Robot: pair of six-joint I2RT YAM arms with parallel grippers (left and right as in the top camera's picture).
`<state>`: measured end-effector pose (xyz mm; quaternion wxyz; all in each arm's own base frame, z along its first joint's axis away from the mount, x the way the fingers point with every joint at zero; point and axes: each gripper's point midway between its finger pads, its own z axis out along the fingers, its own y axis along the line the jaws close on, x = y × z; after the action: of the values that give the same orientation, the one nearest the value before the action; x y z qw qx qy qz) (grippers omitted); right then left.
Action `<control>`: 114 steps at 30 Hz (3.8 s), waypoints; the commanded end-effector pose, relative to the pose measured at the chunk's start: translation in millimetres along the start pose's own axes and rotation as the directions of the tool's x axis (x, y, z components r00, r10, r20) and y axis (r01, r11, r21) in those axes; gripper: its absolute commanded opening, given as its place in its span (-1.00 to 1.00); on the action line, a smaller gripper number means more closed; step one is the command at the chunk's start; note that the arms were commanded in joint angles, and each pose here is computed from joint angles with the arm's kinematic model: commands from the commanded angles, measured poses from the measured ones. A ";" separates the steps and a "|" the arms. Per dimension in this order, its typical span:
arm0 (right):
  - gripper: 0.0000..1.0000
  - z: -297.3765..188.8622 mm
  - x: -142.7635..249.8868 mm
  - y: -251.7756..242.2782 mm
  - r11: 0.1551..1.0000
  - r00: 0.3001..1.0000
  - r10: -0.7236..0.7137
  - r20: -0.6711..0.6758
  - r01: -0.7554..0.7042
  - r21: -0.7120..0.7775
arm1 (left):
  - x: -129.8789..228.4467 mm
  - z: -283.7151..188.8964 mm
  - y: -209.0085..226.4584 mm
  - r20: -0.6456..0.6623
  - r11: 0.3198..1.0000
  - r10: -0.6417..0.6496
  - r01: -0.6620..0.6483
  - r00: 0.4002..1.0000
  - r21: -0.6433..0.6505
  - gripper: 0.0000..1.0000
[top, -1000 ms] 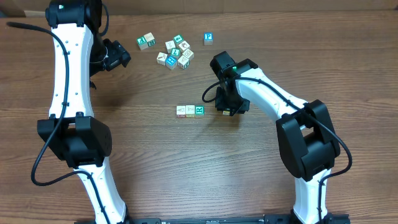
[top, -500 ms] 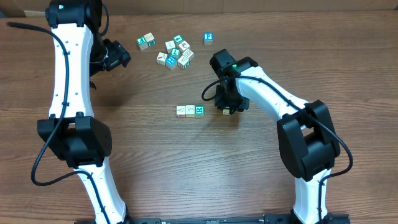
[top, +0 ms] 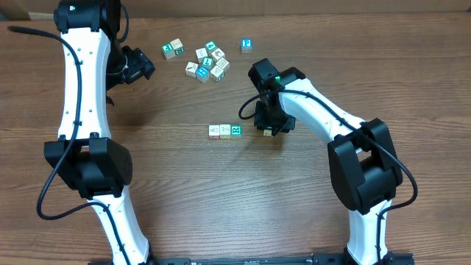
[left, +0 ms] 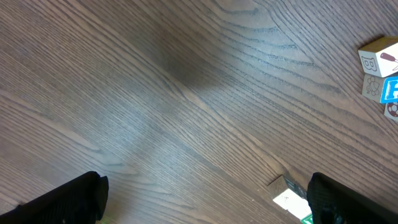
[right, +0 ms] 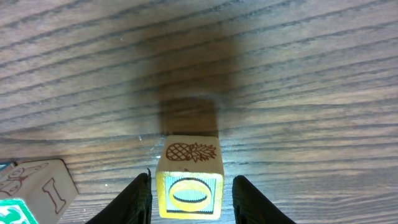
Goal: Form a horizontal line
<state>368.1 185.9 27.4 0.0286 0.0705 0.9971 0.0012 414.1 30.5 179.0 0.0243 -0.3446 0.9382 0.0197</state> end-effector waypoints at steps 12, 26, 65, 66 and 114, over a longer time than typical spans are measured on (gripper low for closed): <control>-0.28 2.6 -0.8 0.2 1.000 1.000 0.030 0.006 -0.030 -0.010 | 2.0 2.4 -2.4 -0.007 1.000 0.016 -0.016 1.000 -0.004 0.99; -0.50 2.4 1.1 -0.2 1.000 1.000 0.029 -0.003 -0.029 -0.009 | 2.0 2.4 -2.4 -0.007 1.000 0.016 -0.016 1.000 -0.004 0.99; -0.52 -23.7 8.7 43.4 0.991 0.999 -0.038 0.018 0.040 -0.127 | 1.9 2.4 -2.3 -0.007 1.000 0.015 -0.015 1.000 -0.004 0.99; -0.52 -23.7 8.9 43.5 0.991 0.999 -0.038 0.017 0.040 -0.127 | 1.9 2.4 -2.3 -0.007 1.000 0.015 -0.015 1.000 -0.004 0.99; -0.42 -23.9 6.1 50.0 0.984 0.995 -0.095 0.043 0.100 -0.146 | 1.9 2.4 -2.2 -0.007 1.000 0.015 -0.015 1.000 -0.004 0.99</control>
<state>359.7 228.5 30.5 0.0255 0.0255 0.9977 0.0566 414.1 30.5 179.0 0.0243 -0.3446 0.9382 0.0197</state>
